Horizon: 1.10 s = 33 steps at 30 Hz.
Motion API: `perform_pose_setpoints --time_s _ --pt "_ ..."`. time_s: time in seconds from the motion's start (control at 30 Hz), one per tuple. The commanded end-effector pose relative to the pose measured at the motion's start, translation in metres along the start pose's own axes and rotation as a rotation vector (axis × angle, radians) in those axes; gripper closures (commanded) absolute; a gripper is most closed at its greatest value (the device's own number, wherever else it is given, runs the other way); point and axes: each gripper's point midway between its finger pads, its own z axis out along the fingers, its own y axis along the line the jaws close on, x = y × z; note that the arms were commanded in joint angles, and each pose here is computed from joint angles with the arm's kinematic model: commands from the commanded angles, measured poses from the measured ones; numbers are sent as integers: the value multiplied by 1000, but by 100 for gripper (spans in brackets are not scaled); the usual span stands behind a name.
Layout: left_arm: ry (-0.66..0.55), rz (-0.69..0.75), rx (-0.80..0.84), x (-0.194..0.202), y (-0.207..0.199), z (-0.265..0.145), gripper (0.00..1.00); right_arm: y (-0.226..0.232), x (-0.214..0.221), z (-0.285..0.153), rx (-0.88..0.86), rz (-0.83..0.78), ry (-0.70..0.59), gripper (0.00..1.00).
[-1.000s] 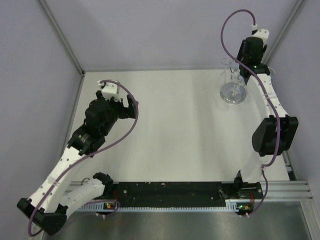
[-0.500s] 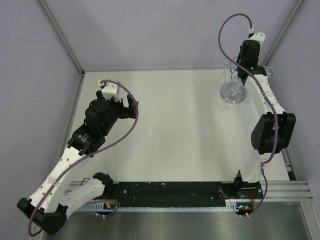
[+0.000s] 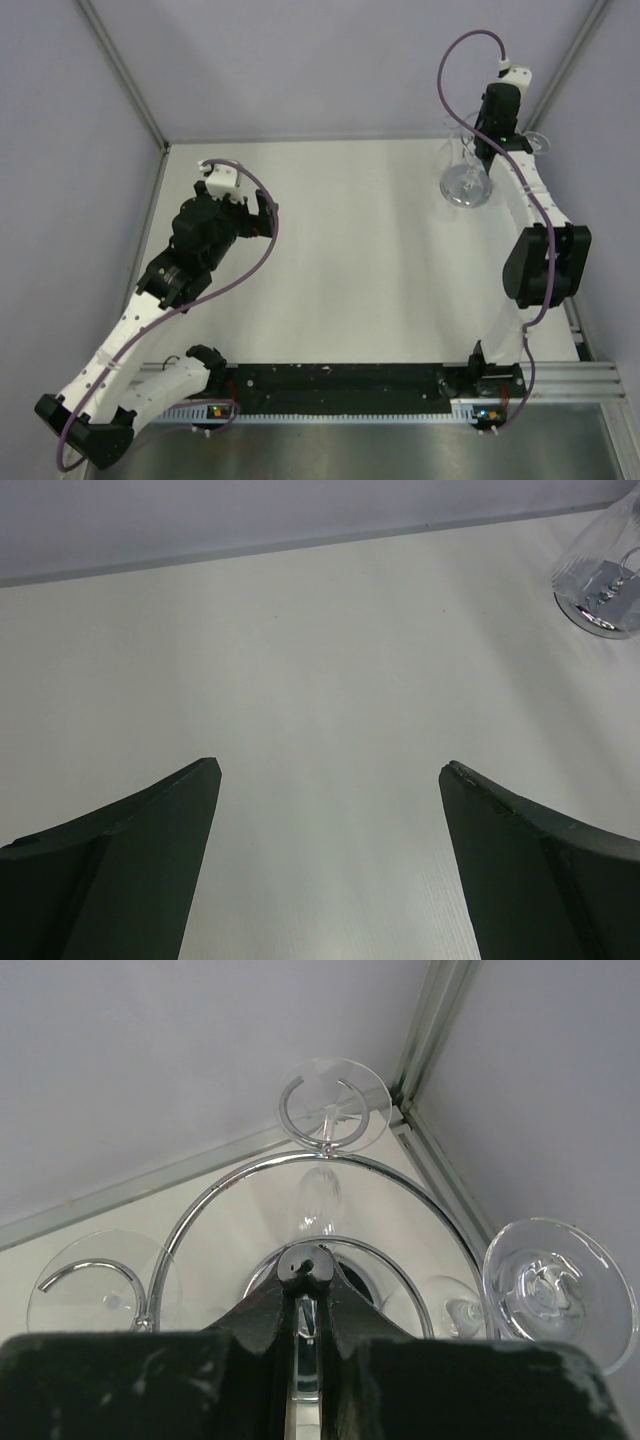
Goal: Take the wine glass off the wine glass rack
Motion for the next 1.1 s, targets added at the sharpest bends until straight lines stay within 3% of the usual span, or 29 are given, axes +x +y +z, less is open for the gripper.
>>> perform_pose_setpoints --time_s 0.0,0.3,0.67,1.07 --pt "-44 -4 25 -10 -5 2 3 -5 -19 -2 16 15 -62 100" --pt "-48 -4 31 -11 -6 0 3 -10 -26 -10 15 9 -129 100" --pt "-46 -9 40 -11 -8 0 3 2 -67 -40 -76 57 -226 100" --pt "-53 -15 47 -13 -9 -2 3 28 -62 -64 -140 49 -217 100"
